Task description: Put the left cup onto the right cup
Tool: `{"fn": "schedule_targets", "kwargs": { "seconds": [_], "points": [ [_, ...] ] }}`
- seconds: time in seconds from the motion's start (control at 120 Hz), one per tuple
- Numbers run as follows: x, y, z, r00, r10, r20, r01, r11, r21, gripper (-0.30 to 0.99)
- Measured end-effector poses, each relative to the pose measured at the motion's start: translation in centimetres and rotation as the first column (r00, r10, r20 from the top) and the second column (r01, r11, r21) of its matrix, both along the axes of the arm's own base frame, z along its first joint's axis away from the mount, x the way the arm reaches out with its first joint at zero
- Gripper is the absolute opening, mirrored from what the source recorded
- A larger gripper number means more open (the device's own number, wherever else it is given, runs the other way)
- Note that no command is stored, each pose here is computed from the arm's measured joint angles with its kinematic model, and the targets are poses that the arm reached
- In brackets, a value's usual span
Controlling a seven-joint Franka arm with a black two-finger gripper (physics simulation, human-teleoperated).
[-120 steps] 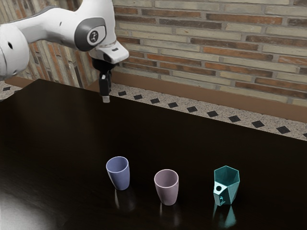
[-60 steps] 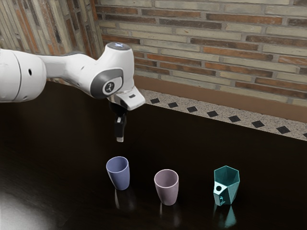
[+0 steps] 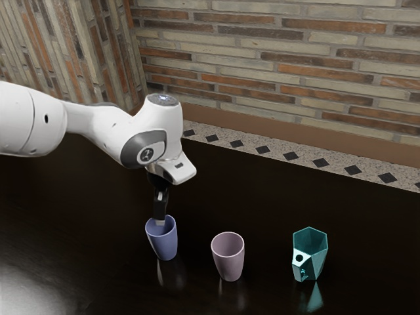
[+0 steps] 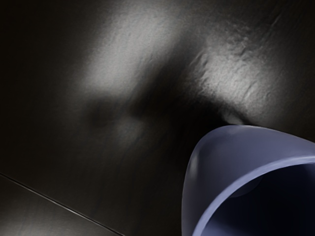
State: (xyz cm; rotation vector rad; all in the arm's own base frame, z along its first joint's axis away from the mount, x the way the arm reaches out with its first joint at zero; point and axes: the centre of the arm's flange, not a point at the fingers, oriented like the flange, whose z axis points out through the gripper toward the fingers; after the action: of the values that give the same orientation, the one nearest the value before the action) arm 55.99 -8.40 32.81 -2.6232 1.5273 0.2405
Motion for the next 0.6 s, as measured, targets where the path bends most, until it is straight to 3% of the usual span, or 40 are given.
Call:
{"fn": "schedule_targets", "kwargs": {
  "seconds": [0.075, 0.325, 0.6],
  "points": [
    [-0.3, 0.0, -0.6, 1.0, 0.008, 0.001, -0.008, 1.0, 0.0, 0.63],
    [-0.6, -0.5, -0.7, 0.999, 0.028, 0.026, -0.028, 1.0, -0.009, 0.12],
    [-0.8, -0.8, -0.7, 0.997, 0.076, 0.031, -0.075, 0.996, -0.039, -0.04]
  ]
}}
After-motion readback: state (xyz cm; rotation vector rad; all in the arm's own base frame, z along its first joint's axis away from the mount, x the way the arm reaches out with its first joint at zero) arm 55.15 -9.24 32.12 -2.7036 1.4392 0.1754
